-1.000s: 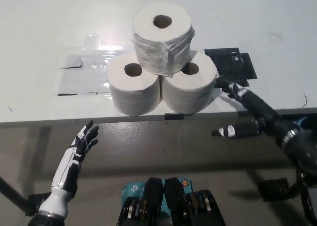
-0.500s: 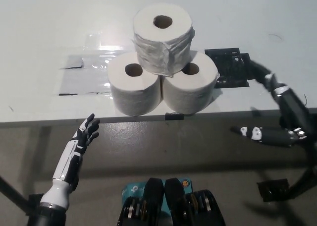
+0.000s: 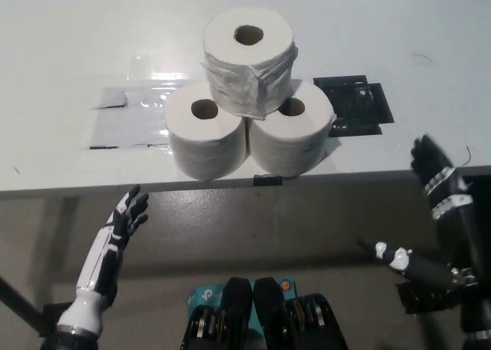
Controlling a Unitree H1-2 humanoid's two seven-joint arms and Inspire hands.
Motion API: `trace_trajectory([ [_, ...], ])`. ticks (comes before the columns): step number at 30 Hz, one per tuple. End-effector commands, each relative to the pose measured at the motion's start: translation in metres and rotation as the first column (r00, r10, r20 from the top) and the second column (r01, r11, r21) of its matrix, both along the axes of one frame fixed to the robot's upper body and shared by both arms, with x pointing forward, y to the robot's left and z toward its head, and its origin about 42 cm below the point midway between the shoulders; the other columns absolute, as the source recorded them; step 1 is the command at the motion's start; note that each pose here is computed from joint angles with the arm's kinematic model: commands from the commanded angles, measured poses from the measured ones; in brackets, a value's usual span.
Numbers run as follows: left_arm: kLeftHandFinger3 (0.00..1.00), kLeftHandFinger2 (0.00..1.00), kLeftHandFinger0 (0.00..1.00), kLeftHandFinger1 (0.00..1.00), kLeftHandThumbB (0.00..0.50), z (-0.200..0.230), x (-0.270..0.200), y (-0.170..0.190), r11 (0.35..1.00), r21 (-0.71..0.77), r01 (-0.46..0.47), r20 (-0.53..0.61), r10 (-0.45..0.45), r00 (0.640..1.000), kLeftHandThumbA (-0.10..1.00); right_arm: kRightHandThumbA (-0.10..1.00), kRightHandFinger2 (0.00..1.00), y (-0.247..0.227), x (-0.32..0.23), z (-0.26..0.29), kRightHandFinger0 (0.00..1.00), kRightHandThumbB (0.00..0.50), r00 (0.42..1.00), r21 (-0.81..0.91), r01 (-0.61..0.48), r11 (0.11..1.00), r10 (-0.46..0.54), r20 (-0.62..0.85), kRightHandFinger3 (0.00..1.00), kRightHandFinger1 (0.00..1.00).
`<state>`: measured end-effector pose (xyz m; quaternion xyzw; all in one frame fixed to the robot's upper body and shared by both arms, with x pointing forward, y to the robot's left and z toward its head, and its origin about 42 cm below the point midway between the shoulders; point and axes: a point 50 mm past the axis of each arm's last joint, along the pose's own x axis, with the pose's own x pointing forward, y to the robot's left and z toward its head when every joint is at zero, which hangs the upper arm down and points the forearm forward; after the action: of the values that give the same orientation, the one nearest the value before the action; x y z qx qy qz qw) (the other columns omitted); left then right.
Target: A few rolls of toilet paper are kept infront of the robot and the robot uses its right hand to lift one of the rolls and and places it on top of the other rolls to stack it.
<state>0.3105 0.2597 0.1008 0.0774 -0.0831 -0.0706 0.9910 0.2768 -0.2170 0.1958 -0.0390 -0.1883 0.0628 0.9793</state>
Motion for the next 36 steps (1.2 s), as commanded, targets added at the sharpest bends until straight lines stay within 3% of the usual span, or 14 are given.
trace_trajectory([
  [1,1.0,1.0,1.0,1.0,0.193,0.012,-0.011,0.009,1.0,-0.007,0.001,0.061,0.0,0.998,1.0,1.0,1.0,0.0,0.0,-0.027,1.0,0.08,0.984,0.067,0.119,0.991,-0.126,0.123,1.0,1.0],
  [2,1.0,1.0,1.0,1.0,0.197,0.01,-0.015,0.009,1.0,-0.006,-0.001,0.057,0.001,0.998,1.0,1.0,1.0,0.001,0.007,-0.047,1.0,0.047,0.989,0.069,0.125,0.99,-0.13,0.068,1.0,1.0],
  [5,1.0,1.0,1.0,1.0,0.196,0.004,-0.026,0.011,1.0,-0.002,-0.003,0.043,0.003,0.999,1.0,1.0,1.0,0.007,0.013,-0.094,1.0,0.019,0.99,0.051,0.127,0.991,-0.124,-0.06,1.0,1.0],
  [9,1.0,1.0,1.0,1.0,0.198,0.004,-0.027,0.012,1.0,0.001,-0.005,0.04,0.005,0.999,1.0,1.0,1.0,0.008,0.013,-0.099,1.0,0.026,0.99,0.035,0.126,0.991,-0.123,-0.07,1.0,1.0],
  [11,1.0,1.0,1.0,1.0,0.203,0.006,-0.026,0.012,1.0,-0.001,-0.002,0.044,0.002,0.999,1.0,1.0,1.0,0.008,0.017,-0.105,1.0,0.063,0.99,0.039,0.124,0.991,-0.121,-0.079,1.0,1.0],
  [17,1.0,1.0,1.0,1.0,0.205,0.008,-0.024,0.014,1.0,0.008,0.007,0.043,-0.007,0.999,1.0,1.0,1.0,0.01,0.019,-0.109,1.0,0.075,0.991,0.048,0.112,0.993,-0.108,-0.082,1.0,1.0],
  [26,1.0,1.0,1.0,1.0,0.215,0.008,-0.026,0.014,1.0,0.015,0.003,0.042,-0.003,0.999,1.0,0.99,1.0,0.012,0.025,-0.111,1.0,0.064,0.992,0.02,0.091,0.996,-0.089,-0.092,1.0,1.0],
  [27,1.0,1.0,1.0,1.0,0.219,0.006,-0.028,0.014,1.0,0.01,0.0,0.039,0.0,0.999,1.0,0.94,1.0,0.012,0.024,-0.112,1.0,0.046,0.992,0.0,0.083,0.997,-0.083,-0.092,1.0,1.0],
  [36,1.0,1.0,1.0,1.0,0.209,0.003,-0.032,0.014,1.0,0.005,-0.01,0.034,0.009,0.999,1.0,0.87,1.0,0.009,0.024,-0.114,1.0,0.041,0.994,-0.023,0.06,0.998,-0.061,-0.091,1.0,1.0],
])
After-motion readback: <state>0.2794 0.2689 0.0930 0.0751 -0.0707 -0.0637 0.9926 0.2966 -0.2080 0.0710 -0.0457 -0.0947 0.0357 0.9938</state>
